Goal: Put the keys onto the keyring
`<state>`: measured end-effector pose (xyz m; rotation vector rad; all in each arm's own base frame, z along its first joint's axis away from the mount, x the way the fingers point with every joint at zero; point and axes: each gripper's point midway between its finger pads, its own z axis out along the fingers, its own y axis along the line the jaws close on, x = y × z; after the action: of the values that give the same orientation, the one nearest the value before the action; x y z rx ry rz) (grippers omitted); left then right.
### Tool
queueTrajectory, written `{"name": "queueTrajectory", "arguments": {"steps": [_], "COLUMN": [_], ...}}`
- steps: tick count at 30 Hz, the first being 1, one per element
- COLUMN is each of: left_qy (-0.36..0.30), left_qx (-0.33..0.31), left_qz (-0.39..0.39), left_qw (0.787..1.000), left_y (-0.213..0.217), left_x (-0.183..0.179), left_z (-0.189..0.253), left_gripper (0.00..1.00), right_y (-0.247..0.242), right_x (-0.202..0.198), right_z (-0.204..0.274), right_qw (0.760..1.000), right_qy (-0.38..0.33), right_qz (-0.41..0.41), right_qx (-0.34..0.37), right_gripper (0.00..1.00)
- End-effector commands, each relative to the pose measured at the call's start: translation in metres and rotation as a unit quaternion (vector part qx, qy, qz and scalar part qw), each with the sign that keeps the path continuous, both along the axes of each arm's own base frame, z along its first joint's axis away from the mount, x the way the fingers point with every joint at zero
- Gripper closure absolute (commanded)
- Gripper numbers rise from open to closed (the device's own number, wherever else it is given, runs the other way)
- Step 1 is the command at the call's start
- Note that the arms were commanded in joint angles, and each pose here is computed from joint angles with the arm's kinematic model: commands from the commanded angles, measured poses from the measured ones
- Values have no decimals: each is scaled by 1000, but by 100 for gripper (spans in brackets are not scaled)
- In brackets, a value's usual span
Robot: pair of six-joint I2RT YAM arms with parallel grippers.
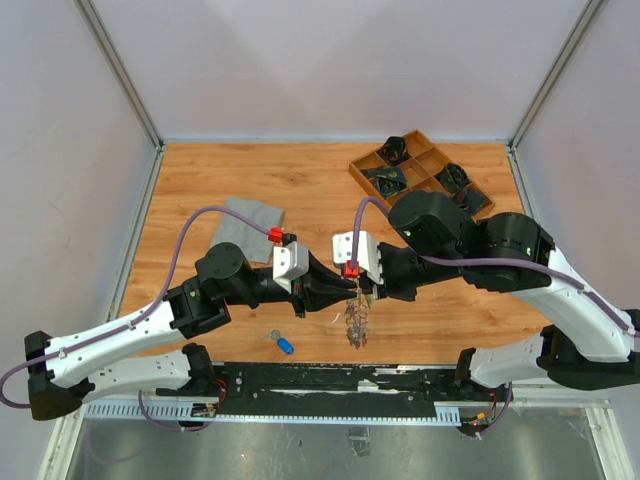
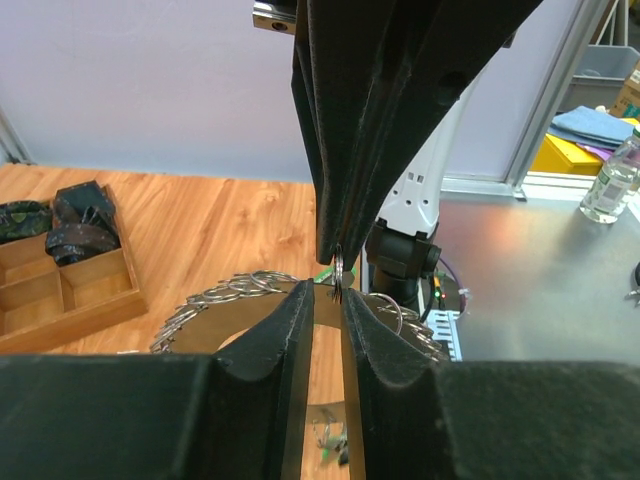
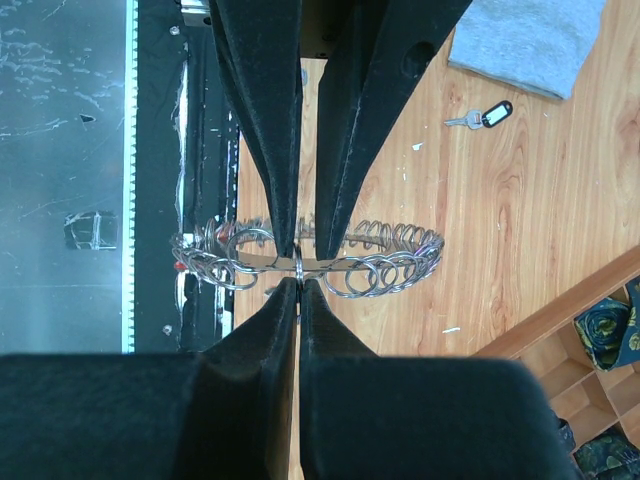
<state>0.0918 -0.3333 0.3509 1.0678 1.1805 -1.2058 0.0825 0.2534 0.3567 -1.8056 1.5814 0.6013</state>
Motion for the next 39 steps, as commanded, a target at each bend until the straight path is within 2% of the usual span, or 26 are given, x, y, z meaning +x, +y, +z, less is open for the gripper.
{"name": "queueTrajectory", "arguments": {"steps": [1,20,25,30,32,36,39], "left_qy": [-10,-6,-6,-3,-4,-5,-2], "left_qx": [-21,-14,-12,-12,-18,-38,-56], "left_qz": [-6,-3,-2,19,31,56,81], "left_qw": [1000,1000,1000,1000,999,998,995], "left_y": [1,0,-1,1,4,11,20], "left_x": [-3,-1,-1,6,9,15,20], "left_z": [17,13,13,13,16,22,26], "left_gripper": [78,82,99,99,100,100,99], "right_y": [8,18,19,17,17,15,16], "right_x": [-1,-5,-5,-5,-3,14,24], "right_z": [3,1,3,7,12,27,48], "right_qw": [1000,999,999,999,998,991,975], "right_qy": [-17,-13,-15,-17,-21,-52,-61], "right_qz": [17,28,27,19,8,-51,-98], "right_qx": [9,22,30,43,59,115,192], "right_gripper": [100,100,100,99,92,73,65]}}
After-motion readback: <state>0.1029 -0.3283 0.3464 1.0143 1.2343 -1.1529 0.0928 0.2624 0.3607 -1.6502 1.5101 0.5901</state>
